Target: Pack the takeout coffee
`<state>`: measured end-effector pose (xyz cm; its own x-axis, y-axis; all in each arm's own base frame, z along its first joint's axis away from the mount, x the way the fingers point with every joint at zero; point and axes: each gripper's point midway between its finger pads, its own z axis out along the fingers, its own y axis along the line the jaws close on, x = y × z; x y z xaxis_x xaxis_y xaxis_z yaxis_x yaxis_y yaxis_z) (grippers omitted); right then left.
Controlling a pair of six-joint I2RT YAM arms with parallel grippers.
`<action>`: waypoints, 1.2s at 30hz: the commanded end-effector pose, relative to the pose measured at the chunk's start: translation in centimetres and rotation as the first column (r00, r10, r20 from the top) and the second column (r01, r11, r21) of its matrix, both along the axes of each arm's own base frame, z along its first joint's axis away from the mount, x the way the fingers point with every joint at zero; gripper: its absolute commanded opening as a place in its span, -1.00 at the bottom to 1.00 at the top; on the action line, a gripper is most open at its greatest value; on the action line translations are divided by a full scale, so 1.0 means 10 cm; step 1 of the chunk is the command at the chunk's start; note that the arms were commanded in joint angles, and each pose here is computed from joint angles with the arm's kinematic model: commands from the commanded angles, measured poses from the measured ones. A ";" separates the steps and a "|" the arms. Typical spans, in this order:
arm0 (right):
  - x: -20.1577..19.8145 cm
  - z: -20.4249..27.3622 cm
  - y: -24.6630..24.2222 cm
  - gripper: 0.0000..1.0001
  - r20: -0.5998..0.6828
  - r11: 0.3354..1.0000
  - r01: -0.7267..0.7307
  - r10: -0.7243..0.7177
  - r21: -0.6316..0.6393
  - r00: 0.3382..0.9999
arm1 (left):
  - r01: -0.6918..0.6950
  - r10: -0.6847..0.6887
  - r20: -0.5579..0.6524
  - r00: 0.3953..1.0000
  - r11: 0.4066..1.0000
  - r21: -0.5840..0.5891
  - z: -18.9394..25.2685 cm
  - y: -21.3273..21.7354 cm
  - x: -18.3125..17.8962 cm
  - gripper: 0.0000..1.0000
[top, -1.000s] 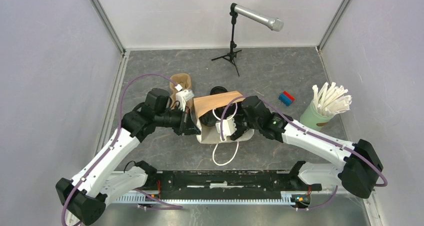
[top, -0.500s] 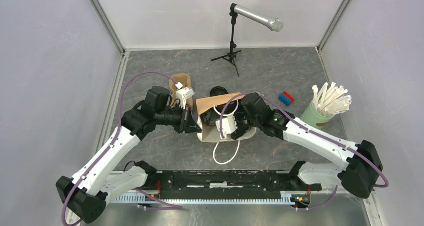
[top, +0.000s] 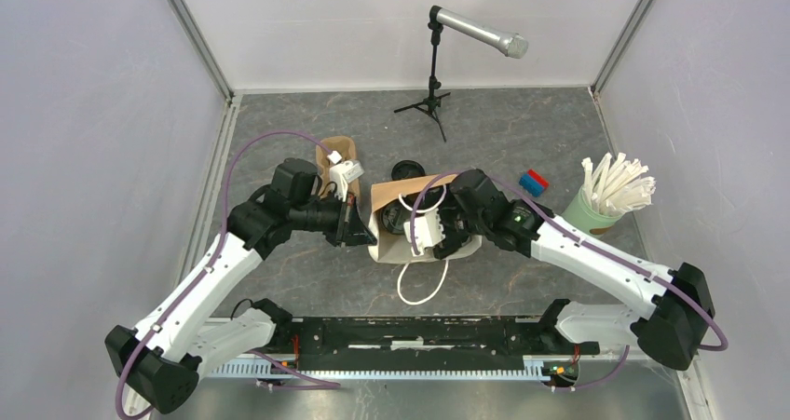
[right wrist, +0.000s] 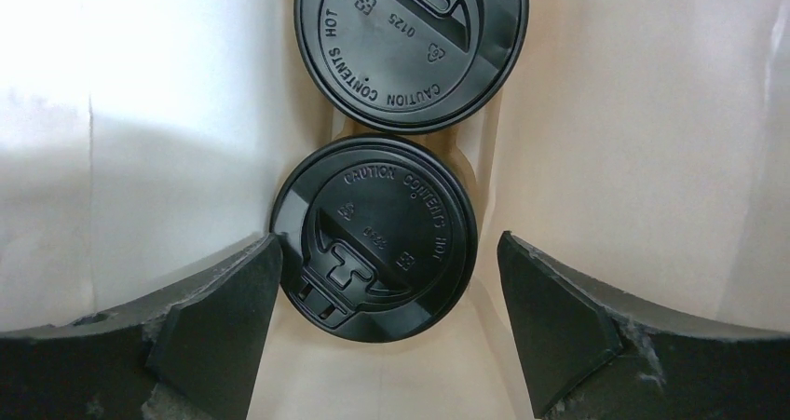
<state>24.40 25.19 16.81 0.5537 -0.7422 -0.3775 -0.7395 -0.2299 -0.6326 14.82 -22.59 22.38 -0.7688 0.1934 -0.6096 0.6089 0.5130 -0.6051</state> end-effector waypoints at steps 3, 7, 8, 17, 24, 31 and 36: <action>0.01 0.36 0.04 0.70 0.029 0.998 0.002 -0.004 0.067 1.000 | 0.023 -0.022 0.035 0.999 0.998 -0.050 0.19 -0.07 0.03 -0.95; -0.01 0.44 0.05 0.58 0.024 0.996 0.002 -0.004 0.087 1.000 | 0.023 -0.022 0.031 0.999 0.999 -0.050 0.18 -0.08 0.04 -0.95; -0.02 0.45 0.05 0.54 0.020 0.996 0.002 -0.004 0.090 1.000 | 0.025 -0.023 0.032 0.999 0.998 -0.051 0.18 -0.08 0.04 -0.95; -0.05 0.47 0.19 -0.08 -0.008 0.991 -0.033 0.035 0.133 0.999 | 0.025 -0.023 0.029 0.999 0.998 -0.056 0.20 -0.10 0.05 -0.95; 0.00 0.37 0.21 -0.59 0.015 0.991 -0.037 0.035 0.130 0.999 | 0.023 -0.021 0.033 0.999 0.998 -0.058 0.21 -0.10 0.06 -0.95; -0.03 0.19 0.16 -0.74 -0.002 0.995 -0.038 0.038 0.090 0.999 | 0.019 -0.017 0.034 0.999 0.998 -0.059 0.22 -0.09 0.06 -0.95; 0.04 0.06 0.10 -0.75 0.026 0.997 0.002 -0.004 0.076 1.000 | 0.023 -0.021 0.034 0.999 0.998 -0.059 0.22 -0.10 0.06 -0.95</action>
